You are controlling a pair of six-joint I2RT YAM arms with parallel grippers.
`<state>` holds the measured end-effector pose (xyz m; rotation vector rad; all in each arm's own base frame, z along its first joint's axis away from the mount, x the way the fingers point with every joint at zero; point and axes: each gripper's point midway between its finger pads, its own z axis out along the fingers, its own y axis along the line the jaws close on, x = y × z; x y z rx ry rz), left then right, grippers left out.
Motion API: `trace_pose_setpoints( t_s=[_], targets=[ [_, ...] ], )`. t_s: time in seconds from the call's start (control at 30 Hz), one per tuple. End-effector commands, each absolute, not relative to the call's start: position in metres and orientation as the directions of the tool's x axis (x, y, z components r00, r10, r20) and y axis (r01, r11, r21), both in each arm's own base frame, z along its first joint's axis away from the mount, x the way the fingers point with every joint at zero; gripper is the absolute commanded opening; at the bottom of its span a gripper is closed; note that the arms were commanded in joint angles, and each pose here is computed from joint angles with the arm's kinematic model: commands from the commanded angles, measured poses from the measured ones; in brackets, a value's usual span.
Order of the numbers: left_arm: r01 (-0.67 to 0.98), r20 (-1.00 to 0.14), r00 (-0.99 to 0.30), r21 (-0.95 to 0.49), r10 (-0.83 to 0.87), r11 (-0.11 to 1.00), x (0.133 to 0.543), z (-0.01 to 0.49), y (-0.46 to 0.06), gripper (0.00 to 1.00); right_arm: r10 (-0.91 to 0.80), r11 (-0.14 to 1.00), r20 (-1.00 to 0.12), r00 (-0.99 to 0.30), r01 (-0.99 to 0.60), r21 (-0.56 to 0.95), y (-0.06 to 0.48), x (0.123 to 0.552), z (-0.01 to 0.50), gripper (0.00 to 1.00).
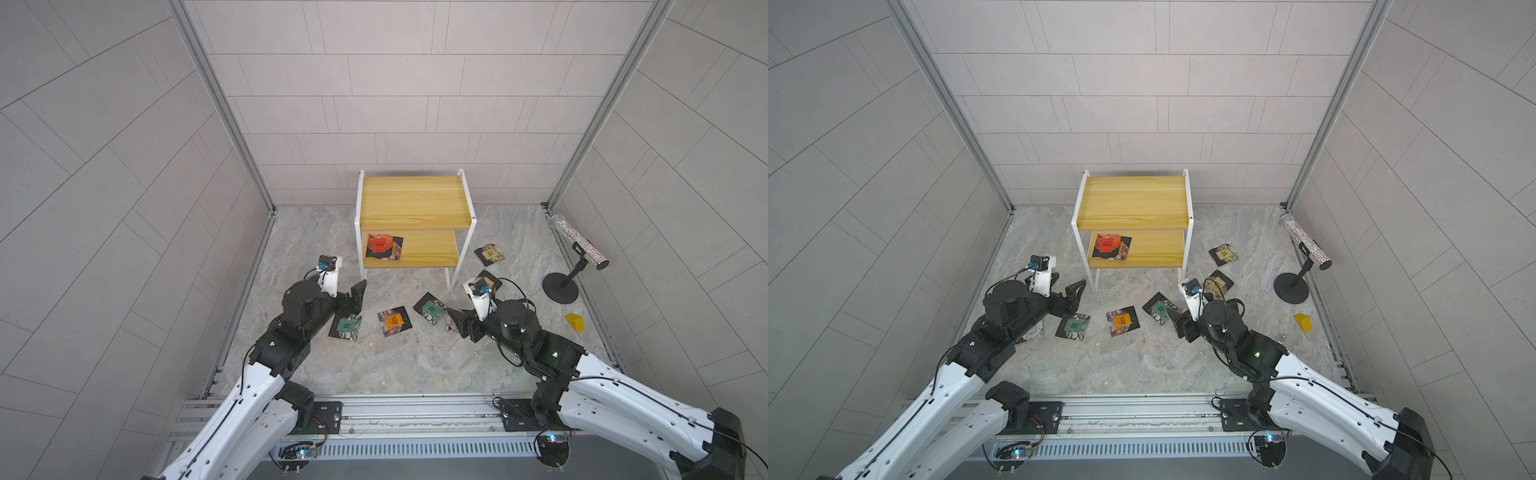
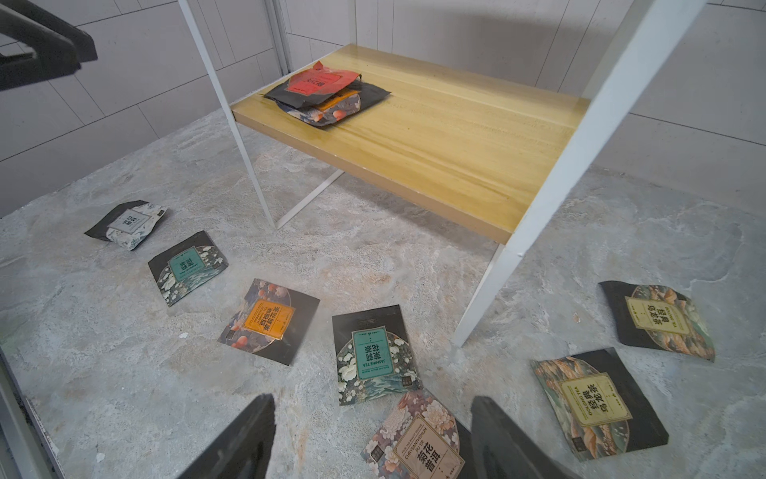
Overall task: Remove the tea bags from the shelf
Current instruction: Place the tea bag at the center of the board, then pick up the tea bag from the shelf.
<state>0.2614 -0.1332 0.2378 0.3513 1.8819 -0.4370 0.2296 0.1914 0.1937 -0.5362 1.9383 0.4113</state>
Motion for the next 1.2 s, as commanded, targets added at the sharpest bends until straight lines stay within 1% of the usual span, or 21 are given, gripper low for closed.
trace_pose_setpoints(
  t_s=[0.0,0.1,0.27,0.5,0.57,0.67,0.87,1.03,1.17],
  targets=[
    [0.633,-0.963,-0.177,0.049,0.205,0.773,0.244,0.242,-0.161,0.89,-0.146,0.845,-0.925,-0.352,-0.531,0.069,0.193,0.233,0.208,0.78],
    [0.690,-0.939,-0.090,0.181,0.332,0.701,0.232,0.236,-0.171,0.89,-0.149,0.843,-0.923,-0.355,-0.534,0.069,0.193,0.232,0.208,0.78],
    [0.727,-0.893,0.029,0.328,0.450,0.603,0.229,0.233,-0.183,0.89,-0.154,0.836,-0.924,-0.351,-0.545,0.068,0.195,0.231,0.209,0.78],
    [0.730,-0.818,0.129,0.461,0.561,0.504,0.242,0.230,-0.202,0.89,-0.162,0.830,-0.923,-0.348,-0.554,0.063,0.197,0.231,0.209,0.78],
    [0.731,-0.800,0.139,0.481,0.584,0.484,0.249,0.225,-0.207,0.89,-0.163,0.832,-0.923,-0.348,-0.552,0.061,0.196,0.231,0.208,0.78],
    [0.719,-0.790,0.152,0.500,0.594,0.483,0.262,0.227,-0.214,0.90,-0.162,0.834,-0.923,-0.349,-0.548,0.061,0.196,0.231,0.206,0.78],
    [0.737,-0.785,0.151,0.494,0.601,0.461,0.279,0.227,-0.230,0.91,-0.152,0.840,-0.925,-0.347,-0.539,0.064,0.192,0.230,0.205,0.78],
    [0.734,-0.775,0.145,0.501,0.616,0.458,0.294,0.223,-0.238,0.92,-0.146,0.844,-0.928,-0.343,-0.532,0.064,0.189,0.229,0.204,0.78],
    [0.701,-0.756,0.120,0.524,0.644,0.484,0.312,0.221,-0.237,0.92,-0.144,0.847,-0.929,-0.340,-0.528,0.062,0.186,0.227,0.203,0.78]
  ],
)
